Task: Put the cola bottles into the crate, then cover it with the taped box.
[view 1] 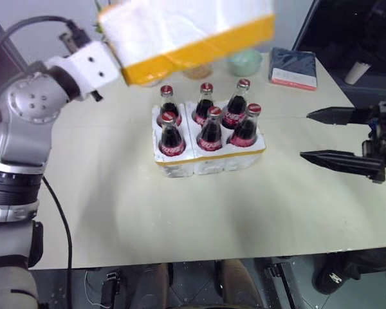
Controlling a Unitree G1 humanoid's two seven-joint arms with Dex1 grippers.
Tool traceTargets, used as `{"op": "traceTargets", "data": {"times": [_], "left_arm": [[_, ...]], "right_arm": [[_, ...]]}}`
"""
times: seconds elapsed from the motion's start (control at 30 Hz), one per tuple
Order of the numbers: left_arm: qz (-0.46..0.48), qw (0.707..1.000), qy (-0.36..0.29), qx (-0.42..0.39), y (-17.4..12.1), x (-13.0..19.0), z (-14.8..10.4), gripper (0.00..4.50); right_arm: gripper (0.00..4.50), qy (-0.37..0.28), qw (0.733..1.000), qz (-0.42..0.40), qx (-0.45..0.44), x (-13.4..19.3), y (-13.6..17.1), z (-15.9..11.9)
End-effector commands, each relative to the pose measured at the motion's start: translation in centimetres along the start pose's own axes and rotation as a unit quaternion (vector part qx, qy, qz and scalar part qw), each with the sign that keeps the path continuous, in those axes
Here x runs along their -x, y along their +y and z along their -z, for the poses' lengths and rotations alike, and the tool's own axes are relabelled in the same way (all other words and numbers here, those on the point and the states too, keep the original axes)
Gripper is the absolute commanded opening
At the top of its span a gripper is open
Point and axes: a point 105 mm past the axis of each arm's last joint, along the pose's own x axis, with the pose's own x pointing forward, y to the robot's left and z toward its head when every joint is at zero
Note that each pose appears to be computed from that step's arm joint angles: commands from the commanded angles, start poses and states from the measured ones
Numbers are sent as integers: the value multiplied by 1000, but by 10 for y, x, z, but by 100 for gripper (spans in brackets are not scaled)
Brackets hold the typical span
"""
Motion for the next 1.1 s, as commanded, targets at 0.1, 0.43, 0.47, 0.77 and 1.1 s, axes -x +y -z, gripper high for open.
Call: {"op": "traceTargets", "data": {"times": [0.1,0.43,0.47,0.77,1.1], "left_arm": [[66,996,3,-58,-8,14,-20,123],[136,974,4,-182,-45,17,-29,123],[135,970,8,-202,-48,16,-27,123],[227,942,72,-236,-100,54,24,419],[175,976,126,8,-74,76,73,419]], "right_arm": [[450,-19,1000,17,15,2,-1,-6],[450,-36,999,24,11,-3,-3,-5],[450,-39,999,24,11,-4,-3,-7],[450,-37,999,31,3,-2,-4,-4],[450,-26,999,37,-8,0,-9,8]]}}
